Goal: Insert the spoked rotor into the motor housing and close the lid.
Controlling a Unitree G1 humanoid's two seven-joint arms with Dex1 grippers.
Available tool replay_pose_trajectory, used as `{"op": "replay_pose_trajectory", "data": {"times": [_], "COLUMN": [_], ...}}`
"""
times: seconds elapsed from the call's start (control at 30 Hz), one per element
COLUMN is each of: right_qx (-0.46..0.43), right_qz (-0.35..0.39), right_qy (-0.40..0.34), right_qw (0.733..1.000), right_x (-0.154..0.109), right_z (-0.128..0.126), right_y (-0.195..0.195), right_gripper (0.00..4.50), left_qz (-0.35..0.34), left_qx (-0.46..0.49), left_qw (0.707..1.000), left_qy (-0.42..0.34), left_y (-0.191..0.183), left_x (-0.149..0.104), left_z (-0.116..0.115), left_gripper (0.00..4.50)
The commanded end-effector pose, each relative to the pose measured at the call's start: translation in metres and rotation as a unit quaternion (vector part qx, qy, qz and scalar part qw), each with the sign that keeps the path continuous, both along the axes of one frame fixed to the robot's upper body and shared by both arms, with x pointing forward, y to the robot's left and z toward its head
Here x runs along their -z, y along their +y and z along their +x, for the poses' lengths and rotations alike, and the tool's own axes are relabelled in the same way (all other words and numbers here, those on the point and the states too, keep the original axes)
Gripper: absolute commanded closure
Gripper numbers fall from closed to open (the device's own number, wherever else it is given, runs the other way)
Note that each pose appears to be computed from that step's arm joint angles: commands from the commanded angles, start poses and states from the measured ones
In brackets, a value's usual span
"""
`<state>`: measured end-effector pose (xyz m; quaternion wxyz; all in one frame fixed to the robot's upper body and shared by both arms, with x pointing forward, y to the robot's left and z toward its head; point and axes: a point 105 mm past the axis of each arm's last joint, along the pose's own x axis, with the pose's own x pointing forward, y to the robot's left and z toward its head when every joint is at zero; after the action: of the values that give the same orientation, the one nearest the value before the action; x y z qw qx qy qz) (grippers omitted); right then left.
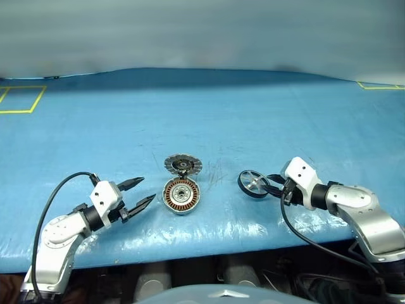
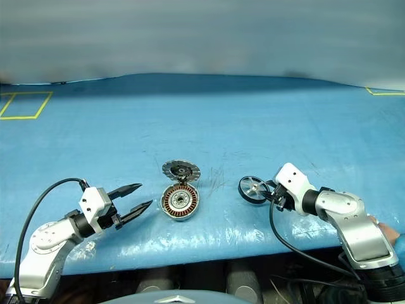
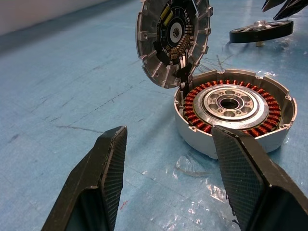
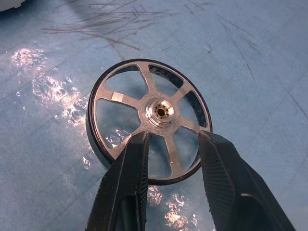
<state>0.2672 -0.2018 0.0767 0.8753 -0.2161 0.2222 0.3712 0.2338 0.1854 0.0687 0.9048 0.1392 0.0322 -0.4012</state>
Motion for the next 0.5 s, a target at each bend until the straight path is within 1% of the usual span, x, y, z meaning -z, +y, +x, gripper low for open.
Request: {"op": "replay_pose_trajectory", "data": {"times": [0.03, 0.33, 0.43, 0.5], "right_qx": [0.001, -0.016, -0.023, -0.025], "right_qz": [-0.012, -0.026, -0.022, -0.021], "right_qy": [-0.009, 0.013, 0.020, 0.029], "right_qw": [1.000, 0.999, 0.999, 0.999], "right_x": [-0.005, 0.006, 0.009, 0.014], "right_z": [0.002, -0.001, -0.003, -0.005], "right_y": [-0.002, 0.001, 0.006, 0.008], "right_gripper": [2.85, 2.85, 3.46, 4.12], "left_qz": [-0.003, -0.001, 0.001, 0.003], "left_qx": [0.001, -0.002, -0.005, -0.006], "left_qw": [1.000, 1.000, 1.000, 1.000], "left_qy": [-0.021, -0.021, -0.022, -0.022], "left_y": [-0.003, -0.005, -0.004, -0.004], "left_x": [-0.011, -0.008, -0.008, -0.008], "left_z": [-0.001, 0.000, 0.000, 0.000], "left_gripper": [1.54, 1.54, 1.54, 1.54]}}
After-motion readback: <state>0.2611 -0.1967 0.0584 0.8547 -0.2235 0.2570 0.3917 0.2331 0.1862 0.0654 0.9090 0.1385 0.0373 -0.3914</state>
